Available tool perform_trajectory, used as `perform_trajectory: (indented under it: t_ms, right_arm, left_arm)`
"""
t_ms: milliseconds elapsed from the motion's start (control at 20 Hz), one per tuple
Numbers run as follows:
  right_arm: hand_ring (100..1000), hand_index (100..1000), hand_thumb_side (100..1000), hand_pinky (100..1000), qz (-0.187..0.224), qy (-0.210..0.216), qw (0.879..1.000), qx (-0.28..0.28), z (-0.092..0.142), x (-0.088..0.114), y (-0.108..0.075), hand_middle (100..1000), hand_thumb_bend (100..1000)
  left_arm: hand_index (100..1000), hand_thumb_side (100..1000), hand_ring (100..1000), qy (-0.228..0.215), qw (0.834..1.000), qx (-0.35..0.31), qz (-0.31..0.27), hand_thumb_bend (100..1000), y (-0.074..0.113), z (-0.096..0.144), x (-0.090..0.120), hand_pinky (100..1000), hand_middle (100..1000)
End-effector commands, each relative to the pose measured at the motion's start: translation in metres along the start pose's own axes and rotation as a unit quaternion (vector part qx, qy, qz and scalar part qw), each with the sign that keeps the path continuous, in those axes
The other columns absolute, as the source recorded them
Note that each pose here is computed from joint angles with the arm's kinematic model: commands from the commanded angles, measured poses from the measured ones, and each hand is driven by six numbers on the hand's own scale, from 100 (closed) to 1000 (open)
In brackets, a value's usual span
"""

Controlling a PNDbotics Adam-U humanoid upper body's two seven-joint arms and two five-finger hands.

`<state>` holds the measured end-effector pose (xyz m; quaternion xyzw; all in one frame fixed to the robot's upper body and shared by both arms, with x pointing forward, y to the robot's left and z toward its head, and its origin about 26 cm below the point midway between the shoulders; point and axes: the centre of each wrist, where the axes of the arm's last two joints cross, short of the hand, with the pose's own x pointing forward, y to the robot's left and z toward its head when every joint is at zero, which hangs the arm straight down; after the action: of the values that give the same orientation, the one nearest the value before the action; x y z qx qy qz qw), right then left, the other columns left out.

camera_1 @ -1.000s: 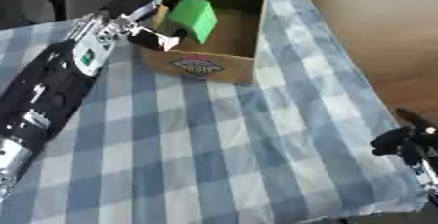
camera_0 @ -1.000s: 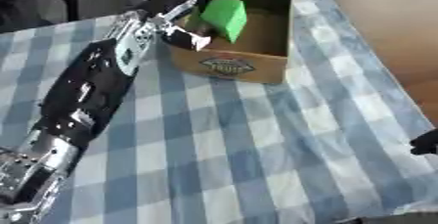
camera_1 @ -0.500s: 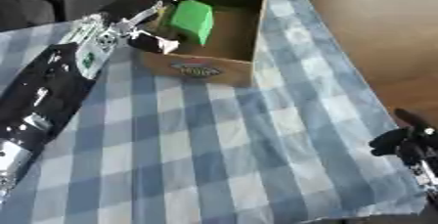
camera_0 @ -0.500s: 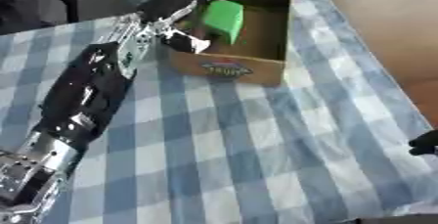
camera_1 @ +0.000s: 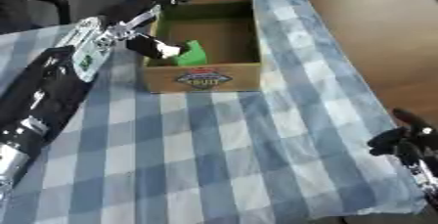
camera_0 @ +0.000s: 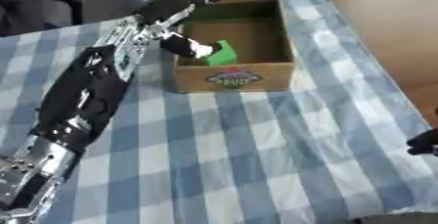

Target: Pick up objects on the table and place them in the box.

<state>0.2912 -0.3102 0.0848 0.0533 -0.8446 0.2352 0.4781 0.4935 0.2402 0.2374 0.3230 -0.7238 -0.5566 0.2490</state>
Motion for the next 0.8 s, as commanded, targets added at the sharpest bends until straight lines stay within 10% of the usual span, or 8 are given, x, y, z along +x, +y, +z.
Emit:
perform_trajectory:
  t_ms: [50, 550, 800]
  right_arm:
    - [691, 967, 603, 659, 0.007, -0.006, 1.0, -0.003, 0.001, 0.005, -0.005, 626, 100]
    - [692, 968, 598, 661, 0.014, -0.001, 1.0, -0.022, 0.006, 0.005, -0.01, 627, 100]
    - [692, 970, 597, 660, 0.014, -0.001, 0.999, -0.032, 0.007, 0.006, -0.012, 627, 100]
  left_arm:
    - [964, 440, 783, -0.005, 0.999, 0.041, 0.017, 217, 0.032, 0.01, -0.008, 866, 796]
    - [907, 356, 730, -0.06, 0.971, 0.158, 0.172, 100, 0.089, 0.081, -0.002, 835, 715]
    - [886, 536, 710, -0.085, 0.942, 0.204, 0.253, 100, 0.095, 0.128, 0.021, 826, 684]
